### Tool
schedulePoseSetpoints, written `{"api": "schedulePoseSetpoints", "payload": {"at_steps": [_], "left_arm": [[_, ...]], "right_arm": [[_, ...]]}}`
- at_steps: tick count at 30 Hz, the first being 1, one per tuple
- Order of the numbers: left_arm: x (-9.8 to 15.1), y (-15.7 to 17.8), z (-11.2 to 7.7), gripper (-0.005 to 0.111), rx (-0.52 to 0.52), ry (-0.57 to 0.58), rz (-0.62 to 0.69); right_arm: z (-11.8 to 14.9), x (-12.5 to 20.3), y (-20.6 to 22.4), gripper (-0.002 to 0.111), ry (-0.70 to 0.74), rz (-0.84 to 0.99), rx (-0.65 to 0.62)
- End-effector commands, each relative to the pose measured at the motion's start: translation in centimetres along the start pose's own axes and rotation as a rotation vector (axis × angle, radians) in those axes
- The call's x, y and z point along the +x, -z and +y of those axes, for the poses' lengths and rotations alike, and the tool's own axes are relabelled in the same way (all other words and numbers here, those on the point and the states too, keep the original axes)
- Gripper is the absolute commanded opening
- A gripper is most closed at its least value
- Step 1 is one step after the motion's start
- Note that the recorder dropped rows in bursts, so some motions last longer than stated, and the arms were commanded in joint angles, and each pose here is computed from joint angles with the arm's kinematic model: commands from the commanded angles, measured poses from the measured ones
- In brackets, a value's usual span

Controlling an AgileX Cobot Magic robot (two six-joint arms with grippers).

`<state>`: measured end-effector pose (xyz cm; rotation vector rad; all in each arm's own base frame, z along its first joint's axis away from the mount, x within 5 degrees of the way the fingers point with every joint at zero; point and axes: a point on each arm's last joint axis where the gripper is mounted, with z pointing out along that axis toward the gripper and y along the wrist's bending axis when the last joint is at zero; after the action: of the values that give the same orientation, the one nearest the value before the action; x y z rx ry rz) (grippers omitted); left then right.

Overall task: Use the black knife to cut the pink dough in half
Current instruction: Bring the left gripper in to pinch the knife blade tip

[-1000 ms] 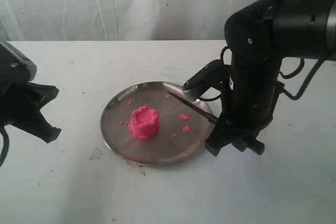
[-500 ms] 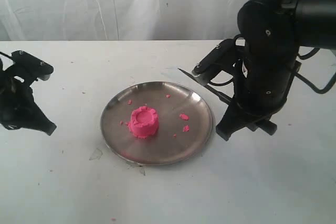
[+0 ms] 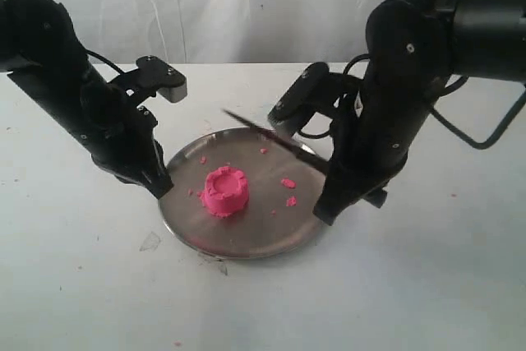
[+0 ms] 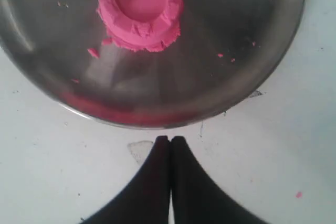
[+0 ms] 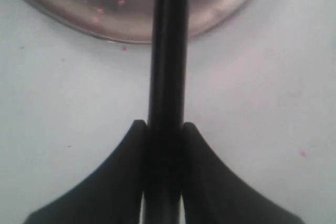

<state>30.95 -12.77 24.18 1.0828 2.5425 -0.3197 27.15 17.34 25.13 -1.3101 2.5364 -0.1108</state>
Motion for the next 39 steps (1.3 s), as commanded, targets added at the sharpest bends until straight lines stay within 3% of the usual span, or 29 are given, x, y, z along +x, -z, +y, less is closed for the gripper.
{"api": "schedulePoseSetpoints", "payload": {"at_steps": [1,5,10,15,18,22,30,39], "left_arm": [[-0.3,0.0,0.1,0.0,-0.011,-0.011,-0.017],[-1.3,1.1,0.2,0.0,-0.015,0.05,-0.037],[-3.3,-0.4,2.2,0.0,-0.133,0.064,-0.193],[-4.1,-1.5,3.2,0.0,-0.094,0.086,-0.128],[-4.3,-1.5,4.0,0.0,-0.007,0.105,0.022],[-5.2,-1.0,4.7,0.0,-0.024,0.142,-0.019],[-5.5,-2.2,5.1,0.0,-0.025,0.164,-0.046],[-5.2,-3.9,5.2,0.0,-0.024,0.174,-0.112]], "right_arm": [[1.2,-0.9,-2.6,0.0,0.102,0.023,-0.136],[1.2,-2.6,-4.1,0.0,0.079,0.02,-0.189],[-0.2,-5.1,-5.1,0.0,0.203,0.025,-0.152],[-1.2,-5.6,-6.6,0.0,0.3,0.085,-0.079],[-1.3,-6.0,-7.1,0.0,0.3,0.051,-0.06],[-1.1,-5.8,-7.0,0.0,0.283,0.048,-0.122],[-3.6,-4.9,-7.7,0.0,0.224,-0.038,-0.274],[-3.5,-4.7,-8.6,0.0,0.243,-0.024,-0.303]]}}
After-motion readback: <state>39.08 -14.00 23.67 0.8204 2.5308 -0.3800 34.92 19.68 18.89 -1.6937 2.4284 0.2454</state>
